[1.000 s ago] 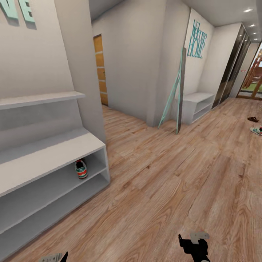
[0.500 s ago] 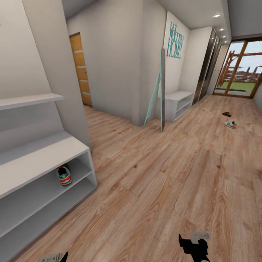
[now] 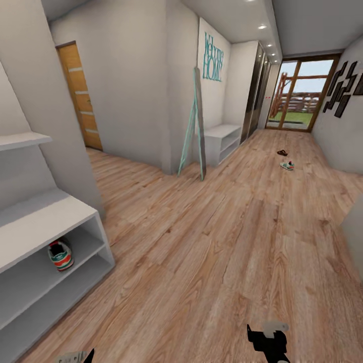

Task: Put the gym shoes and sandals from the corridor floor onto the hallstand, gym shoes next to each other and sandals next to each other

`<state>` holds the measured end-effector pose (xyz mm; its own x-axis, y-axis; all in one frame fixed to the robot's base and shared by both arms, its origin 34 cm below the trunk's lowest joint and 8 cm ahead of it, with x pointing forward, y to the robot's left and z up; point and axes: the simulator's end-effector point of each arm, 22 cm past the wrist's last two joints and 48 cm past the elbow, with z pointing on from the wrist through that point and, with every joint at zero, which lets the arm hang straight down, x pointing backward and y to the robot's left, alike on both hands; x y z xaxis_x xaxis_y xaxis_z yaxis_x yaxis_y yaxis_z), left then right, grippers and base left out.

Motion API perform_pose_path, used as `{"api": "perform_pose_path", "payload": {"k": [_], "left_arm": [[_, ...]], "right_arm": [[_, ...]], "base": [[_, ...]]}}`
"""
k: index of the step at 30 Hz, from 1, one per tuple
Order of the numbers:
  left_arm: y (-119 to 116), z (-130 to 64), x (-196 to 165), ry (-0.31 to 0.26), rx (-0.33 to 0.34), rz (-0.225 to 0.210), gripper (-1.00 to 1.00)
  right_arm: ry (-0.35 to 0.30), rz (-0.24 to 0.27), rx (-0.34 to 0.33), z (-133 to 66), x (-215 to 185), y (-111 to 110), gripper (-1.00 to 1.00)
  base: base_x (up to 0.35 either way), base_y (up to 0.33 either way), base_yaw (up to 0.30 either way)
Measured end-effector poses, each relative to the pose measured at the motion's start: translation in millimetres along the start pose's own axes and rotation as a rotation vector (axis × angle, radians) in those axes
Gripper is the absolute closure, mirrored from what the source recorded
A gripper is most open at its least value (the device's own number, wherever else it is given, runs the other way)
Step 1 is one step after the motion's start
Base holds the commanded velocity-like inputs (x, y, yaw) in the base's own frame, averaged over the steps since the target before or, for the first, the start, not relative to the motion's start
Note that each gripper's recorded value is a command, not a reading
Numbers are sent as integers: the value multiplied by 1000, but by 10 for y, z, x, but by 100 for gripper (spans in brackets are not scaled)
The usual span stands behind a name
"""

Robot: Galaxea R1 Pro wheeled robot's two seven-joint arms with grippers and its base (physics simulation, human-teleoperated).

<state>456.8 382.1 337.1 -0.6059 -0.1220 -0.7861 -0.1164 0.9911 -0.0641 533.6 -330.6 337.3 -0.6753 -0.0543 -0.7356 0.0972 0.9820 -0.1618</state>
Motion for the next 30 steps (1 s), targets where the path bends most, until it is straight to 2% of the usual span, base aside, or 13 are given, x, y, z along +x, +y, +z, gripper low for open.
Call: {"api": "perform_pose_path", "payload": {"k": [20, 30], "left_arm": [[1, -1, 1, 0, 0, -1, -100], [1, -1, -8, -2, 0, -1, -100]], "right_arm": [[0, -1, 1, 2, -2, -14, -100], [1, -1, 1, 0, -1, -13, -100]], "base": [[5, 0, -299], [276, 0, -300]]}}
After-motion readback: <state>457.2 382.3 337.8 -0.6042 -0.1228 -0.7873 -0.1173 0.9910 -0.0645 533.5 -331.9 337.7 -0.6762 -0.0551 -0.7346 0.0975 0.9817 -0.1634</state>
